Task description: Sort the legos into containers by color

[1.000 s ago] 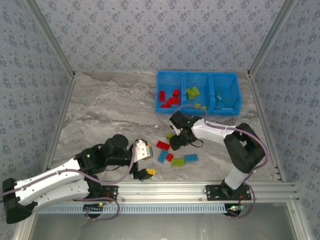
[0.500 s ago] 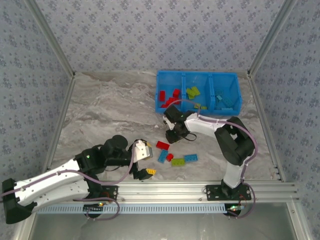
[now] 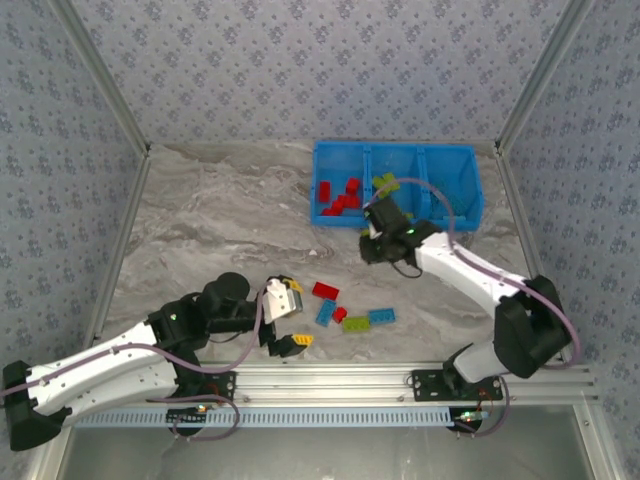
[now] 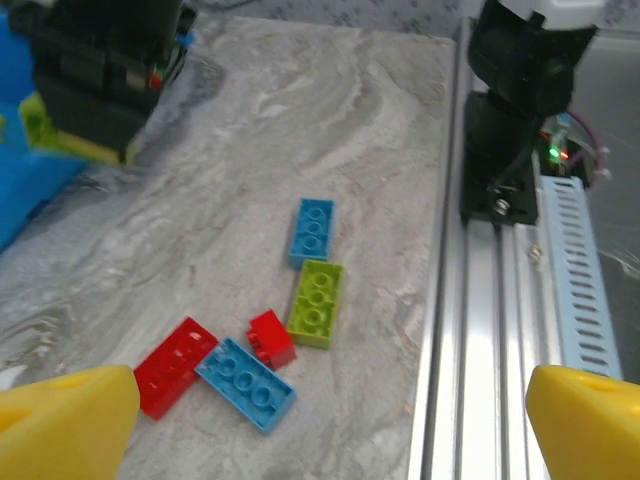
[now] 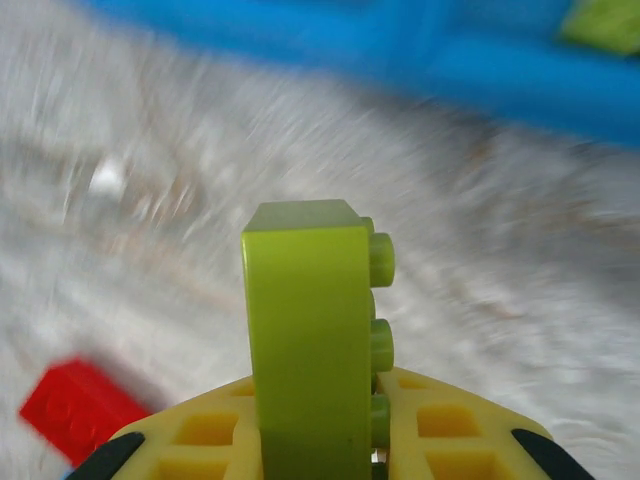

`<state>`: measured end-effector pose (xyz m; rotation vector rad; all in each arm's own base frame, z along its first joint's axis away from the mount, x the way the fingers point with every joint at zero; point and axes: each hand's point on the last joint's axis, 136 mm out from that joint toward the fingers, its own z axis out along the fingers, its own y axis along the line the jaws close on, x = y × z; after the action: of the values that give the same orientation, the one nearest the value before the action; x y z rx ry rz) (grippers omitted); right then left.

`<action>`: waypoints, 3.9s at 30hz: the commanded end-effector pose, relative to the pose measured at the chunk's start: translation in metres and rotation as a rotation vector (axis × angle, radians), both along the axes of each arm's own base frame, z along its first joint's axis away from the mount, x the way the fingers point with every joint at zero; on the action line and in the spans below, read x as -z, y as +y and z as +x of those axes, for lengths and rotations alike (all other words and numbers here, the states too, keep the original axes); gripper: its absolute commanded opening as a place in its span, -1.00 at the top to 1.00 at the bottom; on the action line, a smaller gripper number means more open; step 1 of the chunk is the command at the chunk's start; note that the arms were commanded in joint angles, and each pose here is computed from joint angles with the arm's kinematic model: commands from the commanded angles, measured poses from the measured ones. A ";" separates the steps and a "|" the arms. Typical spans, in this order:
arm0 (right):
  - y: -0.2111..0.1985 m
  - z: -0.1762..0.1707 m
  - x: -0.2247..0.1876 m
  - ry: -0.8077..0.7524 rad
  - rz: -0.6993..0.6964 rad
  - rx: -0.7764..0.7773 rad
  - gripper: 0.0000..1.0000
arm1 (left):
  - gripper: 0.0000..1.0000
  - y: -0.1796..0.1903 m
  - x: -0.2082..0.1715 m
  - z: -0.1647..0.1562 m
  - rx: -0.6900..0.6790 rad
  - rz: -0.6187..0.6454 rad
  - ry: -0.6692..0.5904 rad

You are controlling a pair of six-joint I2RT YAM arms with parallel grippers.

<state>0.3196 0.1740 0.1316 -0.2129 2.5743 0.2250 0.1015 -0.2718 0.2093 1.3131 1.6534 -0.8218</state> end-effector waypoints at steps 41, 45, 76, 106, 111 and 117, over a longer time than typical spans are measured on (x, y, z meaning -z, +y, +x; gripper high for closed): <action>-0.026 -0.131 -0.040 0.159 0.200 -0.050 -1.00 | -0.98 -0.048 0.162 0.110 -0.829 0.535 0.559; -0.026 -0.132 -0.032 0.180 0.195 -0.041 -1.00 | -0.99 -0.056 0.174 0.114 -0.828 0.540 0.556; -0.064 -0.172 -0.073 0.099 0.247 0.063 -0.77 | -0.13 -0.076 0.048 0.267 -1.034 0.207 0.317; -0.056 -0.169 -0.009 0.278 0.211 0.248 -0.79 | -0.46 -0.068 -0.088 0.222 -0.749 -0.052 0.137; -0.047 -0.177 0.038 0.388 0.167 0.414 -0.83 | -0.53 -0.042 -0.078 0.118 -0.460 0.102 -0.051; -0.022 -0.174 0.071 0.492 0.220 0.593 -1.00 | -0.57 0.011 -0.056 0.068 -0.327 0.211 -0.125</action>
<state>0.1348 0.1380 0.0653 0.5101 2.9808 0.2805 0.1836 -0.2802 0.2848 0.9982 1.8449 -0.4686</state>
